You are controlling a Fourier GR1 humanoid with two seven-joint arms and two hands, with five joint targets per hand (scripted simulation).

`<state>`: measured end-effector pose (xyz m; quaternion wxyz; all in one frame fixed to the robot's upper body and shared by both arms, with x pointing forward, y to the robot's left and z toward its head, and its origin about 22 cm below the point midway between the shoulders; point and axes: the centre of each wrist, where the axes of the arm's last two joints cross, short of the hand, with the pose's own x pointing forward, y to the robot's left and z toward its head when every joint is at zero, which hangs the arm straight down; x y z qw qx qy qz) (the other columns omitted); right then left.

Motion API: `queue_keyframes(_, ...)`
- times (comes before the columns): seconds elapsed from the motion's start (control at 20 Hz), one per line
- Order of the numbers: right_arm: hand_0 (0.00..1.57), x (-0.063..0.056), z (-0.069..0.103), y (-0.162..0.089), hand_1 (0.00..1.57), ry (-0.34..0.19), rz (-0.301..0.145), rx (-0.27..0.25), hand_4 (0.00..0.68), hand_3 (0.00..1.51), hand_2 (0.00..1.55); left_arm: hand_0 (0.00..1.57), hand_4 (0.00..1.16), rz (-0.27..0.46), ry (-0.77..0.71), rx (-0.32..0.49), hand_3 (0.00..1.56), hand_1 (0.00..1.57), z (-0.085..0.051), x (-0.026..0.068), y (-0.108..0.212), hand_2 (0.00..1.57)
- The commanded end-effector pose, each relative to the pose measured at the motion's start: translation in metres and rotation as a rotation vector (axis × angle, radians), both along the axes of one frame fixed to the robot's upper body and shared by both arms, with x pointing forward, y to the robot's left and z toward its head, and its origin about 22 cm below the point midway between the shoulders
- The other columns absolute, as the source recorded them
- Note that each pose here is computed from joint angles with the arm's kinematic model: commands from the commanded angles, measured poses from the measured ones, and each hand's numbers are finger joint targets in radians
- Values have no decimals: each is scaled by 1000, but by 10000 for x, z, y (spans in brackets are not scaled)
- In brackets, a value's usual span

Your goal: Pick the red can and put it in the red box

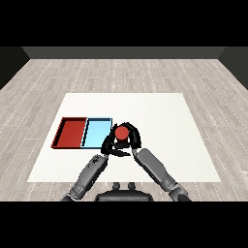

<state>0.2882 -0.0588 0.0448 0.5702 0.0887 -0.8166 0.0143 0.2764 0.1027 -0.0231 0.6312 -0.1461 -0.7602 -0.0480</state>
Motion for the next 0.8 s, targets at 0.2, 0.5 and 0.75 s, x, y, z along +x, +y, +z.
queue_keyframes(0.2,1497,-1,-109,128,1497,-13,18,10,618,1378,1450,0,0,-30,-19,7,0,0,27,5,-219,0)
queue_keyframes(0.5,1476,-141,-71,185,1476,4,44,-2,636,1371,1457,0,56,-23,-34,-15,0,0,86,12,19,0)
queue_keyframes(0.75,1458,150,-11,135,1458,9,62,5,626,1366,1446,0,604,144,-5,71,0,0,100,51,-133,0)
